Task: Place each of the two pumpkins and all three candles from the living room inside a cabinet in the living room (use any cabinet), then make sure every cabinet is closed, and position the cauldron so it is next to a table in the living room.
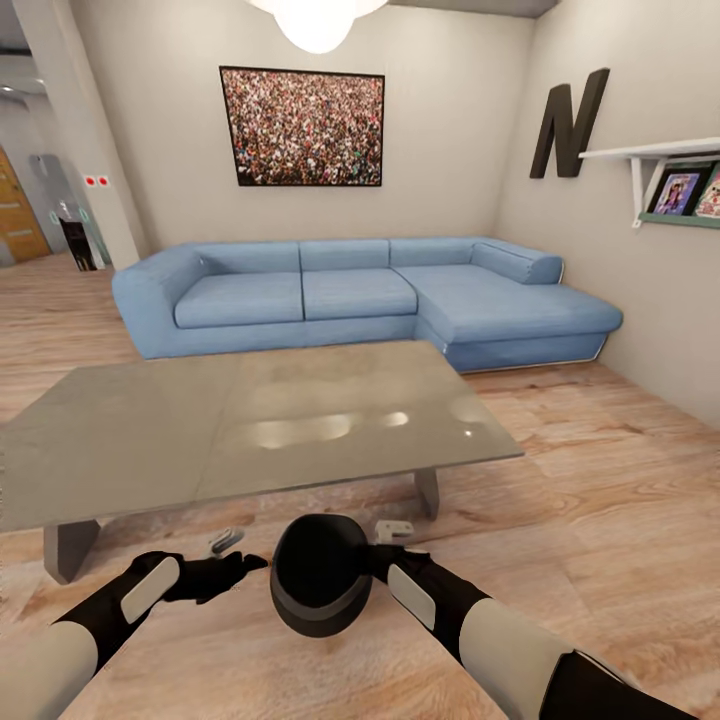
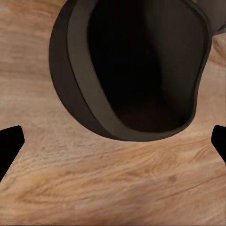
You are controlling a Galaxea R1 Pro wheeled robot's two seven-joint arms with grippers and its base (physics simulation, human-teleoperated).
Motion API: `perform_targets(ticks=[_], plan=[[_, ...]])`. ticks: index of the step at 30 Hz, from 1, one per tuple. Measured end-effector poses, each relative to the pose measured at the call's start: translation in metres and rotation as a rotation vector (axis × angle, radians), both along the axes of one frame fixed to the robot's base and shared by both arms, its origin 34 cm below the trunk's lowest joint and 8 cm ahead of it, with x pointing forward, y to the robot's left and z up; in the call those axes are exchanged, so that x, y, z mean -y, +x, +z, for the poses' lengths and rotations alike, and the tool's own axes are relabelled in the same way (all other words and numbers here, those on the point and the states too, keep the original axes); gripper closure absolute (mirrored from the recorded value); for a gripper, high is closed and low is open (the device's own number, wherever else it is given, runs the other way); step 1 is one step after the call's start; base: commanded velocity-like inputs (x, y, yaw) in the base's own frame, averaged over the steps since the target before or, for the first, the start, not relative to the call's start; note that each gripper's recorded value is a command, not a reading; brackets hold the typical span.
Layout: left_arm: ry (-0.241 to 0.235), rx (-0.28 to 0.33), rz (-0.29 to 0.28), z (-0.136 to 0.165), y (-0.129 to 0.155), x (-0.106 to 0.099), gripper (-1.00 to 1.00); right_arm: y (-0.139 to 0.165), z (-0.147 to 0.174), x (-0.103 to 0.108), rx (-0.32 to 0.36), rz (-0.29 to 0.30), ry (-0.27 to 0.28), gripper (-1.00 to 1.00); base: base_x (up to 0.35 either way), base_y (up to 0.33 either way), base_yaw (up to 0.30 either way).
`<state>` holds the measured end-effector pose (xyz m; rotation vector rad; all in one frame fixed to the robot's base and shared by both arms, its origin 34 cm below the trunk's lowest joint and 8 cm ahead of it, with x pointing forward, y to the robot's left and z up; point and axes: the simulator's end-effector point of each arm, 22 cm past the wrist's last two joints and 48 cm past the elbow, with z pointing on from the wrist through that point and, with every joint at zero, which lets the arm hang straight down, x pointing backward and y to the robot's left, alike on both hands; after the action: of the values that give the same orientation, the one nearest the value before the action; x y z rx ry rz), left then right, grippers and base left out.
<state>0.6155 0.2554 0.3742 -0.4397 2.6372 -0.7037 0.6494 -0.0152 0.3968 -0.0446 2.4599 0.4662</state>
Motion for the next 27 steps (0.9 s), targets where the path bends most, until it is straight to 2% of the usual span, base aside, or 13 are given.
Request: perform_targets(ticks=[6,10,14,16,23,27], plan=[[0.089,-0.039,0.030,0.003,-0.002,-0.025,-1.00,-0.004,0.006,0.002,-0.038,0.014,-0.017,-1.00,-0.145,0.028,0.000],[0.169,-0.123,0.064,-0.015,-0.025,-0.044,-1.00,-0.005,0.012,0.004,-0.042,0.008,-0.022,-1.00,-0.031,0.007,0.000],[0.205,-0.228,0.098,-0.040,-0.060,-0.047,-1.00,-0.008,0.016,0.005,-0.047,0.008,-0.022,-1.00,-0.005,0.001,0.000],[0.225,-0.246,0.117,-0.044,-0.069,-0.053,-1.00,-0.007,0.020,0.004,-0.044,0.008,-0.021,-1.00,-0.001,0.000,0.000],[0.263,-0.216,0.166,-0.038,-0.067,-0.061,-1.00,0.009,0.044,0.007,0.026,-0.024,-0.006,-1.00,-0.001,0.000,0.000],[0.277,-0.177,0.184,-0.029,-0.057,-0.063,-1.00,0.013,0.053,0.007,0.036,-0.030,-0.001,-1.00,-0.135,0.025,0.000]])
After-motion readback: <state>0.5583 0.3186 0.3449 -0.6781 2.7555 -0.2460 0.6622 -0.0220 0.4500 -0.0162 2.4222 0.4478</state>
